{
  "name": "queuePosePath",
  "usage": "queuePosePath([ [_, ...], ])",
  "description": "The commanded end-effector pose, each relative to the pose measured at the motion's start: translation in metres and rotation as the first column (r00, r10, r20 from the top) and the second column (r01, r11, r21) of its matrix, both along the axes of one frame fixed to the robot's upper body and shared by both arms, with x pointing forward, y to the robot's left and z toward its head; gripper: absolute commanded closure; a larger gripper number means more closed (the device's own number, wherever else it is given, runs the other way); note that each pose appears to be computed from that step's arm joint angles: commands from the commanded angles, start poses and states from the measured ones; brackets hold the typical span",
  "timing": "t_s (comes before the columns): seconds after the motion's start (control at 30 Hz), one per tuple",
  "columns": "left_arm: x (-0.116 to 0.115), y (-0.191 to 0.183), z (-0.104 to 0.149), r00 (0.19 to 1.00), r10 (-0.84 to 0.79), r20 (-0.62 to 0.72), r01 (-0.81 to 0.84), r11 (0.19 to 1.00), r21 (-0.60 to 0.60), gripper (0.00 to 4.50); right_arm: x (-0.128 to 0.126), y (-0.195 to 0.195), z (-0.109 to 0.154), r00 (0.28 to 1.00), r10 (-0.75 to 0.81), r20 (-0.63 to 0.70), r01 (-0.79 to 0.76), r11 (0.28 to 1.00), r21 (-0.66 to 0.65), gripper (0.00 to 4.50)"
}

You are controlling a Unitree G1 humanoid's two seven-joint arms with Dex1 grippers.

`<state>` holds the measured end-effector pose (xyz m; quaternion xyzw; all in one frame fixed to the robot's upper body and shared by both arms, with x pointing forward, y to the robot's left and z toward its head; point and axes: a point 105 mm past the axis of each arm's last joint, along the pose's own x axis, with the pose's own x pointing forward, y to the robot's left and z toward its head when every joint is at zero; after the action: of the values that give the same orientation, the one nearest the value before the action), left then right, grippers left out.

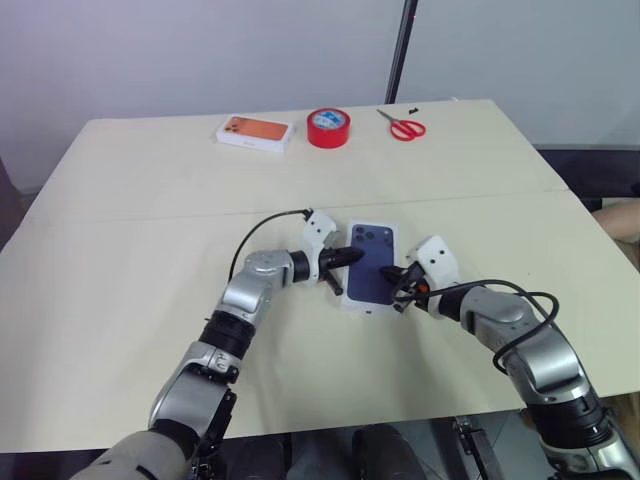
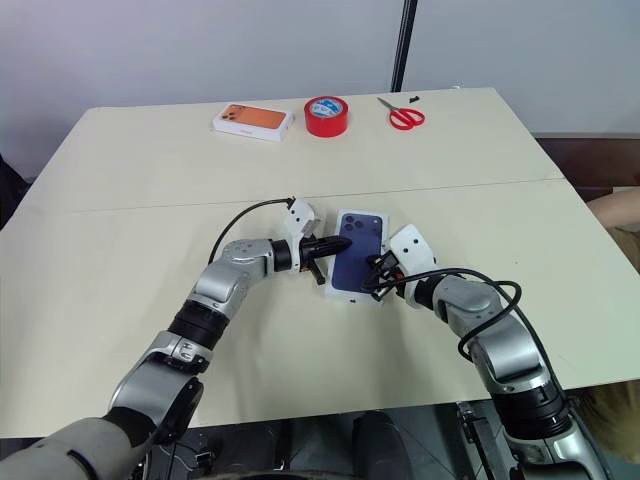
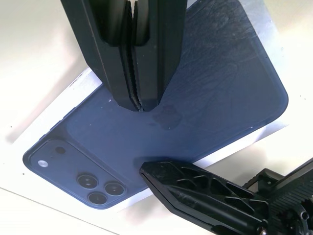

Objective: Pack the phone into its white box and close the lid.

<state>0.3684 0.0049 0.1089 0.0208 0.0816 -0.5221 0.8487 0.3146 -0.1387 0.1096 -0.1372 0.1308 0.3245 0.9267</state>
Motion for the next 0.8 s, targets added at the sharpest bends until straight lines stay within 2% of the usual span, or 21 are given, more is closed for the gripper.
queuePosePath([
  [0.03,0.000,0.012,-0.010,0.993,0.033,-0.117,-0.039,0.998,-0.042,4.50,-0.005,0.005,-0.005,0.998,0.018,-0.053,-0.016,0.999,0.043,4.43],
  [0.1,0.010,0.023,0.006,0.992,0.088,-0.092,-0.097,0.990,-0.102,3.97,0.003,0.001,0.011,0.999,-0.026,-0.035,0.031,0.986,0.162,3.87],
  [0.13,0.015,0.030,0.013,0.990,0.123,-0.071,-0.130,0.985,-0.114,3.73,0.006,-0.003,0.018,0.999,-0.039,-0.010,0.040,0.983,0.180,3.64],
  [0.23,0.027,0.070,0.032,0.974,0.224,0.021,-0.220,0.969,-0.111,2.33,0.013,-0.022,0.034,0.995,-0.059,0.075,0.048,0.989,0.140,2.21],
  [0.37,0.037,0.129,0.030,0.931,0.361,0.046,-0.356,0.930,-0.094,0.35,0.015,-0.048,0.037,0.994,-0.061,0.086,0.049,0.990,0.129,0.15],
  [0.4,0.037,0.134,0.028,0.928,0.369,0.043,-0.365,0.927,-0.082,0.04,0.016,-0.050,0.036,0.995,-0.057,0.080,0.047,0.990,0.132,0.00],
  [0.47,0.034,0.149,0.023,0.925,0.374,0.067,-0.372,0.927,-0.038,0.04,0.018,-0.057,0.032,0.995,-0.040,0.087,0.034,0.997,0.069,0.00],
  [0.6,0.017,0.180,0.031,0.925,0.373,0.073,-0.366,0.926,-0.095,0.04,0.023,-0.068,0.047,0.988,-0.031,0.149,0.024,0.999,0.048,0.00],
  [0.8,-0.018,0.230,0.023,0.899,0.437,0.039,-0.435,0.899,-0.045,0.04,-0.008,-0.092,0.031,0.996,0.003,0.084,-0.002,1.000,-0.008,0.00],
])
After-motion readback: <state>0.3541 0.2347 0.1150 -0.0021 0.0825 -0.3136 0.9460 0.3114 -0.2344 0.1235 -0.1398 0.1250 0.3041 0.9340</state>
